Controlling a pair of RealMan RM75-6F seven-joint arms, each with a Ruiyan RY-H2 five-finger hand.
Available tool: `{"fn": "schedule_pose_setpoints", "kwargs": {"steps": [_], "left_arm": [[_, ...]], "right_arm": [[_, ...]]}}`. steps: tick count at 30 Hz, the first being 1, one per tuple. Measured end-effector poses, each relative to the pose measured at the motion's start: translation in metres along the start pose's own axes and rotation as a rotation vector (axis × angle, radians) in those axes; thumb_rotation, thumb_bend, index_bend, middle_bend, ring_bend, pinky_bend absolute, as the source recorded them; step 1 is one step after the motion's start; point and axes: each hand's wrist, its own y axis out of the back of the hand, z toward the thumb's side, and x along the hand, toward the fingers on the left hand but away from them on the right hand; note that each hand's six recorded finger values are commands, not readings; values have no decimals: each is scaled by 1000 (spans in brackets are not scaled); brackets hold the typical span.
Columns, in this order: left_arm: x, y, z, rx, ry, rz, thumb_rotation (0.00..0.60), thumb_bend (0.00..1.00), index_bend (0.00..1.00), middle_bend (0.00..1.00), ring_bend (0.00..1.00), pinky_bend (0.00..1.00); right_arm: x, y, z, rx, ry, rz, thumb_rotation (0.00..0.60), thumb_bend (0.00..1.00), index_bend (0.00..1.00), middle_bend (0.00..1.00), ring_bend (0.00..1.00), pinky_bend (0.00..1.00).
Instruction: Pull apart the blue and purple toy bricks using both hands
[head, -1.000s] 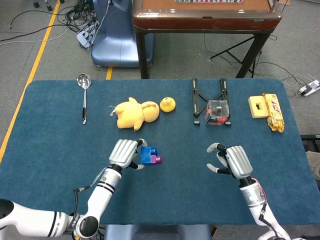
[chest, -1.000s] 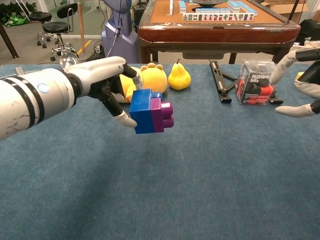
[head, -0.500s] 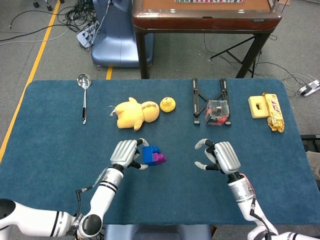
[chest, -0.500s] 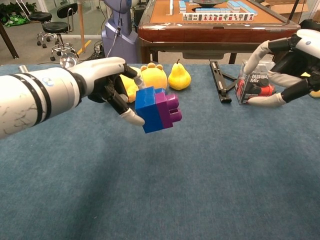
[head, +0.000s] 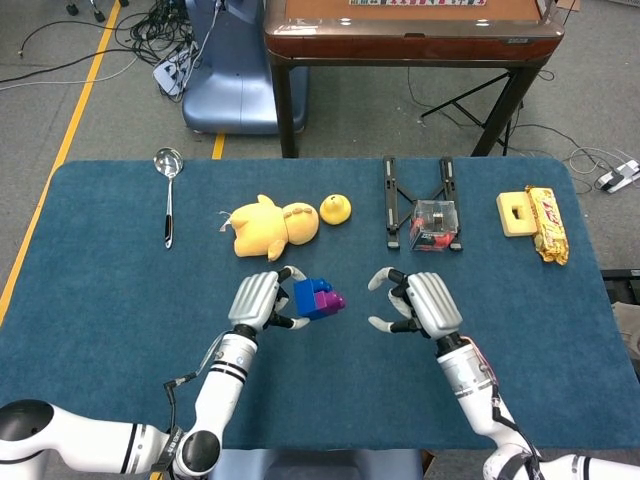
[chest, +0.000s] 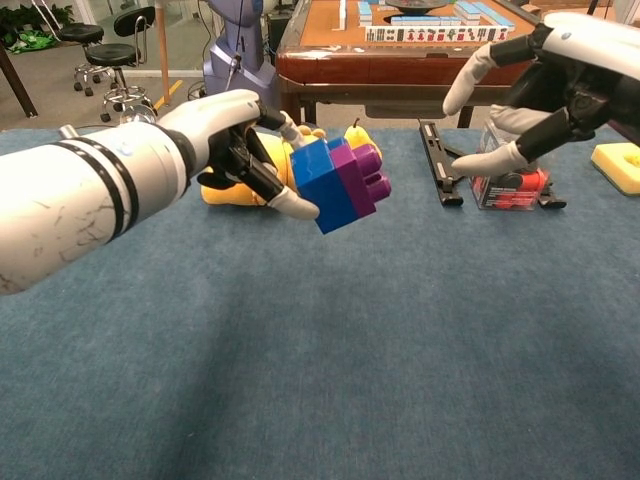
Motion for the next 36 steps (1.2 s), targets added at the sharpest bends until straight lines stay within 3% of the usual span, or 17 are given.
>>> {"fn": "schedule_pose_setpoints", "kwargs": {"steps": [22,36], "left_arm": [[1,-3,12,-15,-15,14,600,272,618,1000,1000,1000],[1,-4,23,-25,-29,5,600,272,617,1000,1000,1000]], "right_arm": [[-28,16,22,-11,-113,93,600,145,485,1000,1000,1000],[-38,18,25,-13,-171,185,600,87,485,1000,1000,1000]]}}
